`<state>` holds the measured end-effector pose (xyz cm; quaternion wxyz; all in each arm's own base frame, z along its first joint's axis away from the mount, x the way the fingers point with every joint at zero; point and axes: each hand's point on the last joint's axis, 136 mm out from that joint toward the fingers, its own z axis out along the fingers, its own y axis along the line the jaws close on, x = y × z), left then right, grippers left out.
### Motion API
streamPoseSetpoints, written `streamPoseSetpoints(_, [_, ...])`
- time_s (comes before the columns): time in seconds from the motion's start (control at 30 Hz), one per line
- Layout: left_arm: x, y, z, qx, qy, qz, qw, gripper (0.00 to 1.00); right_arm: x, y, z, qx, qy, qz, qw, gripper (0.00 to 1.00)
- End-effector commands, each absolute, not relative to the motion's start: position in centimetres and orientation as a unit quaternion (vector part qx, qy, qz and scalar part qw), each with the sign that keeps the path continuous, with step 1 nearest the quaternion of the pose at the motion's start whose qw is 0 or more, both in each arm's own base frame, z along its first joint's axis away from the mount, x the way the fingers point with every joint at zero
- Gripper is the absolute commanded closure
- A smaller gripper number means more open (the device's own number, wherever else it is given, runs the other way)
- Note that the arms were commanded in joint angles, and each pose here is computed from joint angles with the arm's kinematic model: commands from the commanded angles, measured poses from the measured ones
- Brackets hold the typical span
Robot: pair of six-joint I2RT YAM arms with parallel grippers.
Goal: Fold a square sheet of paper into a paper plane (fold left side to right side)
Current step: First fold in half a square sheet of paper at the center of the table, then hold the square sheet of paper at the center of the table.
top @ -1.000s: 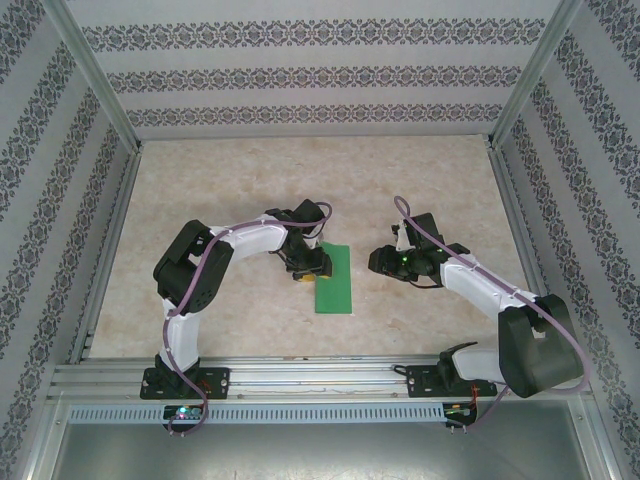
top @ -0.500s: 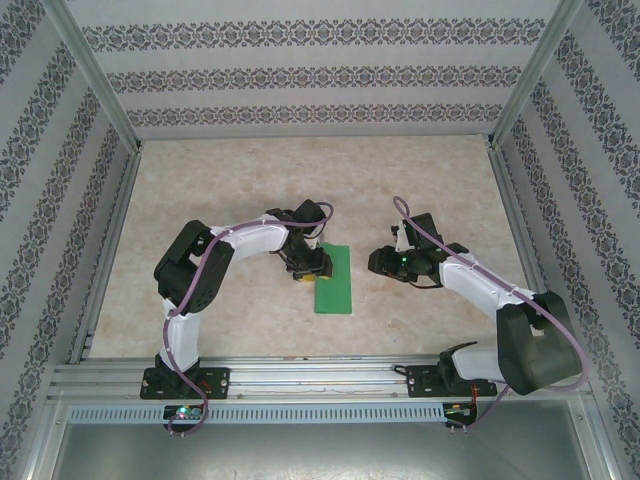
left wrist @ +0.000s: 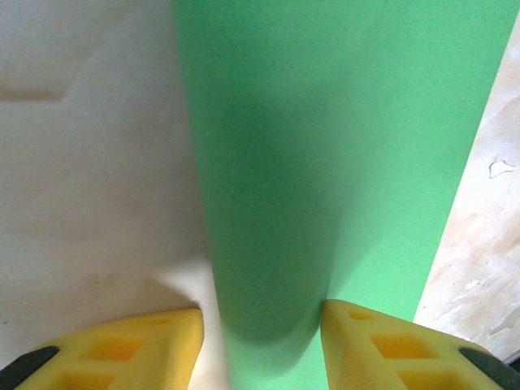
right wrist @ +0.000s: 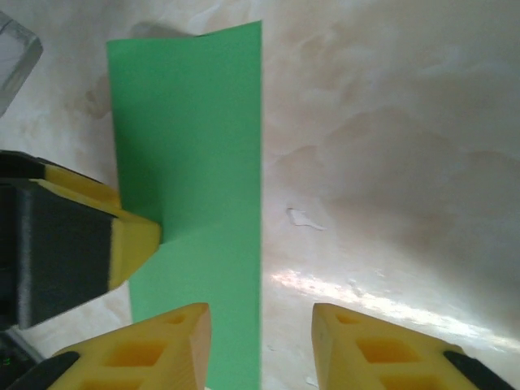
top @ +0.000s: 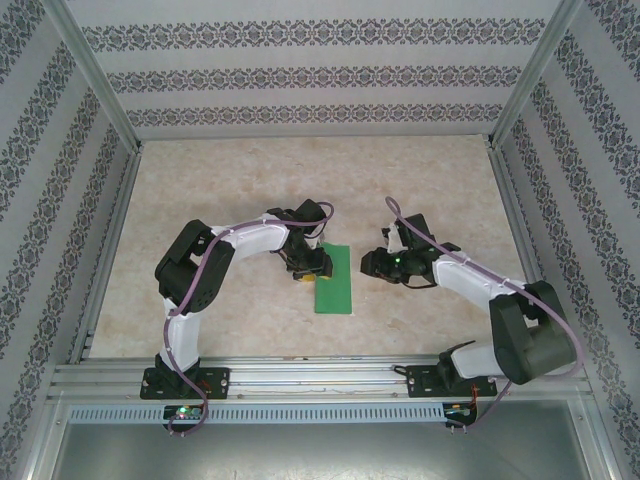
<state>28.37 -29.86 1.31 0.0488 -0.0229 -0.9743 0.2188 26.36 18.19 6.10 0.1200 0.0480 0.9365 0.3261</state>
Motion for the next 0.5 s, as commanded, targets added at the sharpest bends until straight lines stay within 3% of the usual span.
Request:
streamPoseSetpoints(0.0, [24.6,-31.6,-5.3,-0.072,-0.974,0.195,0.092,0.54,26.8,20.8,7.0,0.034,0.919,0.379,0.108,0.68])
streamPoseSetpoints(0.2, [24.6,-31.5,-5.2,-0.072,-0.974,0.192,0.091,0.54,26.8,22.6,6.0,0.026,0.918,0.386,0.089,0.84])
streamPoseSetpoints(0.47, [24.7,-31.4,-5.2,-0.072,-0.975,0.188,0.089,0.54,26.5,23.1,4.8,0.027,0.925,0.372,0.079,0.87])
